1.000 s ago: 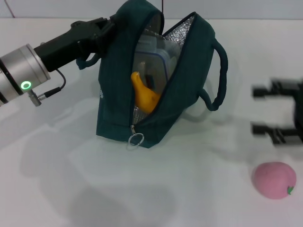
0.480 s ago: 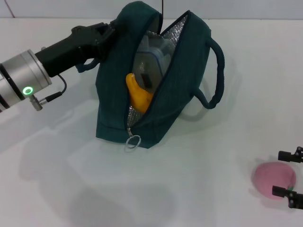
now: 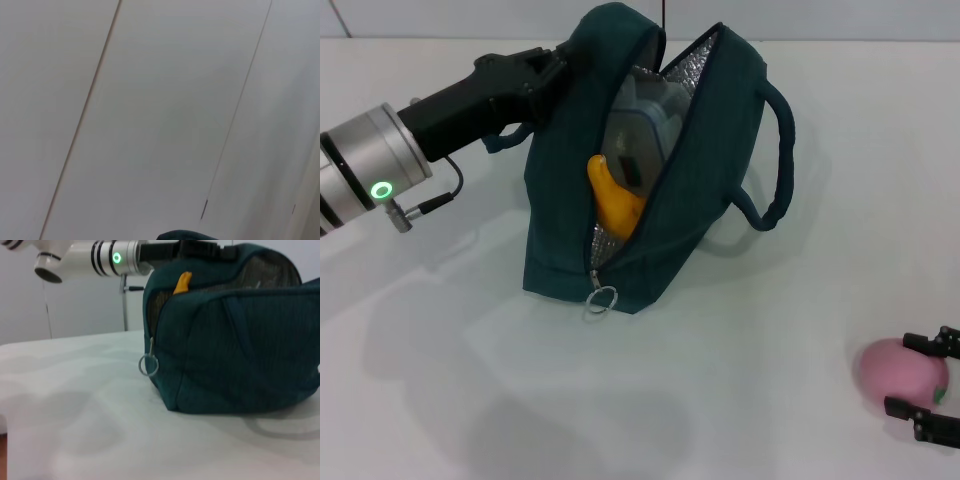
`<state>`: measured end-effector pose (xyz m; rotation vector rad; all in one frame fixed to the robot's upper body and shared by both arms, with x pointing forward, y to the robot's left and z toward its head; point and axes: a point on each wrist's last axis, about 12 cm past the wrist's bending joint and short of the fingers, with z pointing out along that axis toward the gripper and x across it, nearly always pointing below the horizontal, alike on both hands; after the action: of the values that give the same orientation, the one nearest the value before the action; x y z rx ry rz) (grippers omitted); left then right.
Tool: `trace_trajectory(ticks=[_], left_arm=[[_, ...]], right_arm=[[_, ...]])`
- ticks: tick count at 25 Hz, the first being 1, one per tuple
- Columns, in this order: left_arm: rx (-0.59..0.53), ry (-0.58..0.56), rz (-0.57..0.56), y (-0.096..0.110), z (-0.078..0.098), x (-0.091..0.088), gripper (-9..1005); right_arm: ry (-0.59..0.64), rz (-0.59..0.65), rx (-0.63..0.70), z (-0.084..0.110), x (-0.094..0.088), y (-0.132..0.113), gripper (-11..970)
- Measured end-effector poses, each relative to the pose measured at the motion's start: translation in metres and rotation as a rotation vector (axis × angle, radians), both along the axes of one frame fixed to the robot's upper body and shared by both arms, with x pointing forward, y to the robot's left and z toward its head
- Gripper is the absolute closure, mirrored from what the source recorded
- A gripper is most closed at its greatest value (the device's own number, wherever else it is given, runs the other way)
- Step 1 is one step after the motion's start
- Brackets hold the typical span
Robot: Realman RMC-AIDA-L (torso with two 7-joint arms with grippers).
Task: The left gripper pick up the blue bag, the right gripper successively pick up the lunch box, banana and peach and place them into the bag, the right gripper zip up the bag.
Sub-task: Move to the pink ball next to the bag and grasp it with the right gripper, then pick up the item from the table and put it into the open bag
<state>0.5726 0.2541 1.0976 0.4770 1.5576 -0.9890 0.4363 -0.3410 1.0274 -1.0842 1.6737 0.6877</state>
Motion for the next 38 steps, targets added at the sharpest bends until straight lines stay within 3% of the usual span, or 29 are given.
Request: trace_trajectory(ticks=[7, 10, 13, 17, 20, 23, 25, 29, 33, 38], left_arm=[[0.001, 0.001, 0.001, 0.000, 0.000, 0.000, 957], [0.001, 0.002, 0.001, 0.001, -0.001, -0.001, 956], [0.001, 0.004, 0.003, 0.001, -0.001, -0.001, 956], [0.002, 0.002, 0.002, 0.001, -0.001, -0.001, 957], [0.003, -0.003, 0.000, 0.000, -0.001, 0.000, 957], [0.007, -0.008, 0.000, 0.000, -0.001, -0.001, 957], [0.009, -0.011, -0.002, -0.001, -0.001, -0.001, 957], [0.008, -0.012, -0.005, -0.003, -0.002, -0.001, 957], [0.006, -0.011, -0.005, -0.004, -0.003, -0.001, 957], [0.004, -0.012, -0.004, -0.004, -0.002, -0.001, 957]], right_arm=[[0.018, -0.005, 0.004, 0.001, 0.001, -0.001, 231], [0.015, -0.014, 0.014, 0.003, 0.002, -0.003, 406], [-0.015, -0.029, 0.037, 0.008, 0.003, -0.006, 485], [-0.125, -0.010, 0.132, 0.021, 0.005, -0.001, 553], [-0.257, -0.010, 0.289, 0.041, 0.015, 0.008, 578], [-0.353, -0.008, 0.418, 0.060, 0.034, 0.021, 595], [-0.393, -0.005, 0.489, 0.072, 0.057, 0.035, 603], [-0.323, 0.037, 0.545, 0.095, 0.110, 0.074, 620], [-0.162, 0.113, 0.490, 0.116, 0.151, 0.112, 642], [-0.075, 0.201, 0.301, 0.126, 0.171, 0.153, 695]])
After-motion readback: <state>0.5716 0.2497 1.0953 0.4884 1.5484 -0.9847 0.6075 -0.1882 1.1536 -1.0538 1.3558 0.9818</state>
